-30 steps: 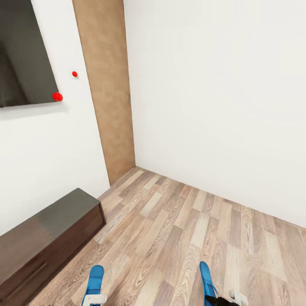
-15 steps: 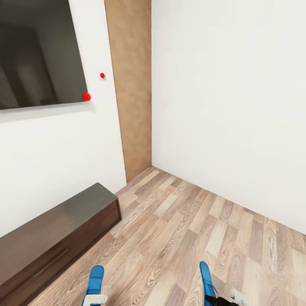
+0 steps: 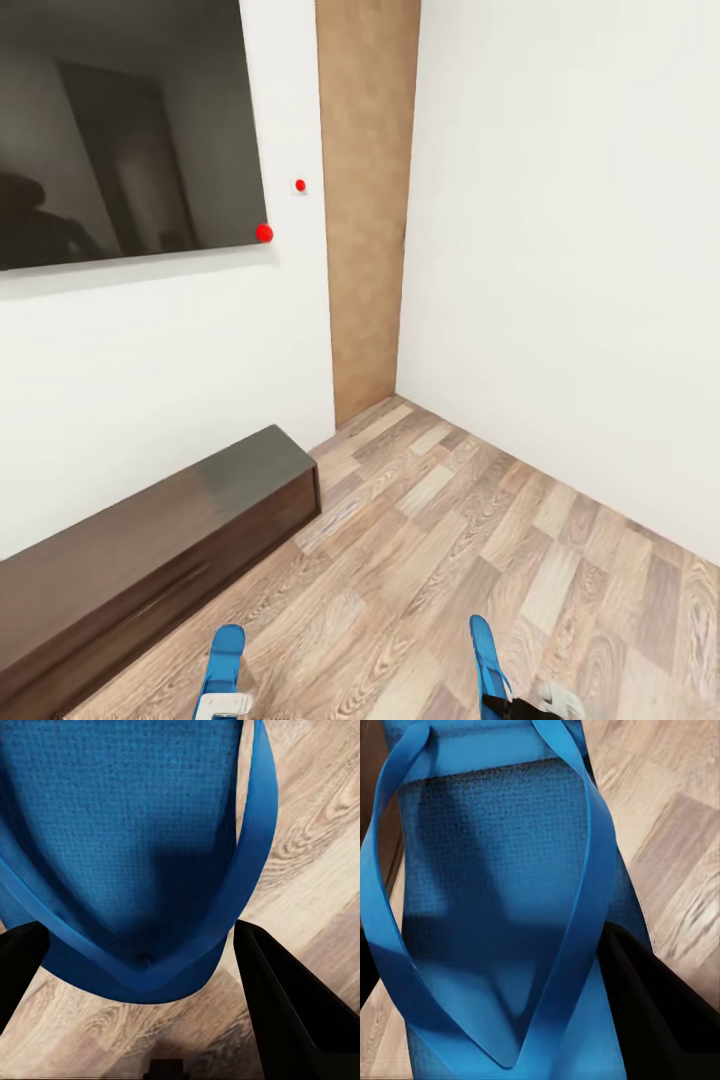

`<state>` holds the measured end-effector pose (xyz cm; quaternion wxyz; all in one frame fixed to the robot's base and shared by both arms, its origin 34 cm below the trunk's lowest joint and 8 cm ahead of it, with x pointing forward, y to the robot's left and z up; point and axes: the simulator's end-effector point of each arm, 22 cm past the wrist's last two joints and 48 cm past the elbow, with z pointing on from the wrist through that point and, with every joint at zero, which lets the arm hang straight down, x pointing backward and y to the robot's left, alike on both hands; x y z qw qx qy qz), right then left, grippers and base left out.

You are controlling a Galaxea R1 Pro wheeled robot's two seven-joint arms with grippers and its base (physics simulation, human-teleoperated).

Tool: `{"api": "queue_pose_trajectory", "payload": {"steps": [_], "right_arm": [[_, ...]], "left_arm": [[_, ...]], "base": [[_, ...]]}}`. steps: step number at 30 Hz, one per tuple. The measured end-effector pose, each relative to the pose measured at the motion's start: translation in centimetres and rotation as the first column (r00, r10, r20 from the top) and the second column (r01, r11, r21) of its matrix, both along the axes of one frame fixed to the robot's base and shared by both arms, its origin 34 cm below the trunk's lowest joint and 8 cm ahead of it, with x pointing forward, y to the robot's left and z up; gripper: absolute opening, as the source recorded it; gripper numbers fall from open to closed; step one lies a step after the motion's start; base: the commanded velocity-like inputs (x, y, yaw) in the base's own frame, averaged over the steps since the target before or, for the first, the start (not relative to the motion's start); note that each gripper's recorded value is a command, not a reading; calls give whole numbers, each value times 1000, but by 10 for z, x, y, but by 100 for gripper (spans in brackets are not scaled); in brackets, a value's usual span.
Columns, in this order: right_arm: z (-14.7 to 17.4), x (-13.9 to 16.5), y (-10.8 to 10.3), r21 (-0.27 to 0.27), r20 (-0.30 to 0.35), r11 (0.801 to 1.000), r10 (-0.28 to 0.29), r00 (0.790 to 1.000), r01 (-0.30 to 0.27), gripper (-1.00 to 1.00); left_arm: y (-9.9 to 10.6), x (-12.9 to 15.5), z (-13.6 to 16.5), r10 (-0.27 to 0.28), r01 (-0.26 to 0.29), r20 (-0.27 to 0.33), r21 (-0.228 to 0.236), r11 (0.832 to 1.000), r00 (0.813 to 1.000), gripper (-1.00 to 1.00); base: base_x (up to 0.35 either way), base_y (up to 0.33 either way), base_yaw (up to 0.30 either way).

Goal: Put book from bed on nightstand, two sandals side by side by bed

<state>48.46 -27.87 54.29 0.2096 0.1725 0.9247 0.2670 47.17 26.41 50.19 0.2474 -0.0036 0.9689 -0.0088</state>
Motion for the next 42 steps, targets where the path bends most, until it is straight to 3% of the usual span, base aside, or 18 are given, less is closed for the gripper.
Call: {"api": "queue_pose_trajectory", "payload": {"steps": [21, 42], "right_arm": [[33, 0, 0, 0, -1, 1000, 0, 1000, 0, -100], [33, -1, 0, 0, -1, 1000, 1, 1000, -1, -100]], "left_arm": [[0, 0, 33, 0, 0, 0, 0, 1000, 1000, -100], [1, 0, 33, 10, -10, 0, -2, 1000, 1000, -100]], "base": [[0, 0, 287], [0, 0, 287]]}}
